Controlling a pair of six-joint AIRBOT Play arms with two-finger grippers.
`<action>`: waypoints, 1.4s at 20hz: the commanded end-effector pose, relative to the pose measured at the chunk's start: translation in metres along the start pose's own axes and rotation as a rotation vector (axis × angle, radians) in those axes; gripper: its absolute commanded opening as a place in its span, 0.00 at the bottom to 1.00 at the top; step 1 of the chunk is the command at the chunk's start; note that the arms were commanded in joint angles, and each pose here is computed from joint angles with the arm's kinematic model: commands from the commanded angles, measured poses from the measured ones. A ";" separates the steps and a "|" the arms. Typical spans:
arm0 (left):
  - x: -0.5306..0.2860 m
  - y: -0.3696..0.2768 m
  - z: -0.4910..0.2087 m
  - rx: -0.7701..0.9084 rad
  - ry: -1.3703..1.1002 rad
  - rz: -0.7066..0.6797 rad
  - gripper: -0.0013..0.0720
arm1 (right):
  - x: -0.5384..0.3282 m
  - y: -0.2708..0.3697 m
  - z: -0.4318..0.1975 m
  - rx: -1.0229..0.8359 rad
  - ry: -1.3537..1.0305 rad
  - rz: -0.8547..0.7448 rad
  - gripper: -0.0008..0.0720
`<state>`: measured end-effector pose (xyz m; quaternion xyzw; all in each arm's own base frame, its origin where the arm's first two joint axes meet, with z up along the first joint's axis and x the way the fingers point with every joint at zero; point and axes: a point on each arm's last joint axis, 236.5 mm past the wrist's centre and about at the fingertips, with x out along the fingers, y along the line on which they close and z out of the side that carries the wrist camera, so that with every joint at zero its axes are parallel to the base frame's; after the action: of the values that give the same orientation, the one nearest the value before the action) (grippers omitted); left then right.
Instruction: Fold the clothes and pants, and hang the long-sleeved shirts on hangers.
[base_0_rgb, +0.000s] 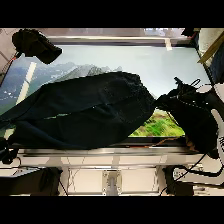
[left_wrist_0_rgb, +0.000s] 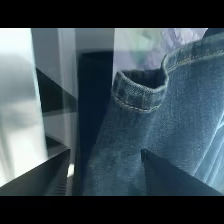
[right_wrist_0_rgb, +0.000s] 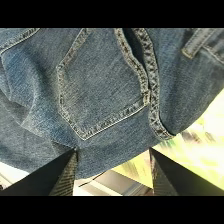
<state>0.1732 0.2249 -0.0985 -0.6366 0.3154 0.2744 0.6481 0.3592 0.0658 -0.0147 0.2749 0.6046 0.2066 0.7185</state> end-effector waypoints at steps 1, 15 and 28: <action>0.020 0.000 -0.007 0.030 0.046 0.005 0.66 | 0.004 0.005 0.001 -0.007 0.001 0.002 0.68; -0.049 -0.037 0.048 0.127 -0.233 -0.030 0.04 | 0.004 -0.075 0.023 0.255 -0.223 -0.104 0.68; -0.055 -0.044 0.027 0.161 -0.173 -0.034 0.04 | 0.086 -0.049 0.036 0.271 -0.207 0.073 0.38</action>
<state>0.1723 0.2538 -0.0304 -0.5633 0.2674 0.2931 0.7248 0.4002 0.0636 -0.1136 0.3931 0.5560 0.1007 0.7254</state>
